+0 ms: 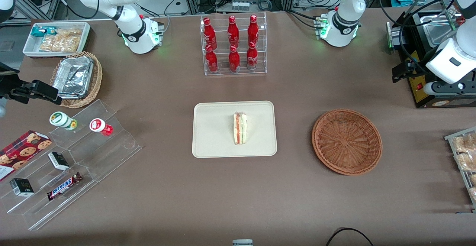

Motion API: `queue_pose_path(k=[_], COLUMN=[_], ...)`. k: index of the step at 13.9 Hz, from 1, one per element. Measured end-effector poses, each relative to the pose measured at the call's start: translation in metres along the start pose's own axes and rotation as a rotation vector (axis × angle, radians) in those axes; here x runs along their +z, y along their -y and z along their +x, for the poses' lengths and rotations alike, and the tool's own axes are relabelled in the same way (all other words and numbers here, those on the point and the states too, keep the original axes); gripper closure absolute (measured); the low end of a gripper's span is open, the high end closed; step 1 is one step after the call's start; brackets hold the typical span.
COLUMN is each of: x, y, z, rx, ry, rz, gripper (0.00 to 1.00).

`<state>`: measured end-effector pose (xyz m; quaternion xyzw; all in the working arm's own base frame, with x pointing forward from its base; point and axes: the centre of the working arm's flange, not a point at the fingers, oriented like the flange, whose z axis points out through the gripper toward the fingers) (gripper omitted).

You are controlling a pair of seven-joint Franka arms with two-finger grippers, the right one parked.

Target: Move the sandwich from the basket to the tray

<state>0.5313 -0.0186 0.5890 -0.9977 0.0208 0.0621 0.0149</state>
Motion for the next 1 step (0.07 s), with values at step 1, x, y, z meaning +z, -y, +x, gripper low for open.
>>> queue_pose_path(k=[1], x=[0.0004], y=[0.0019], z=[0.0048], rx=[-0.003], ry=[-0.022], rz=[-0.001], gripper=[0.0])
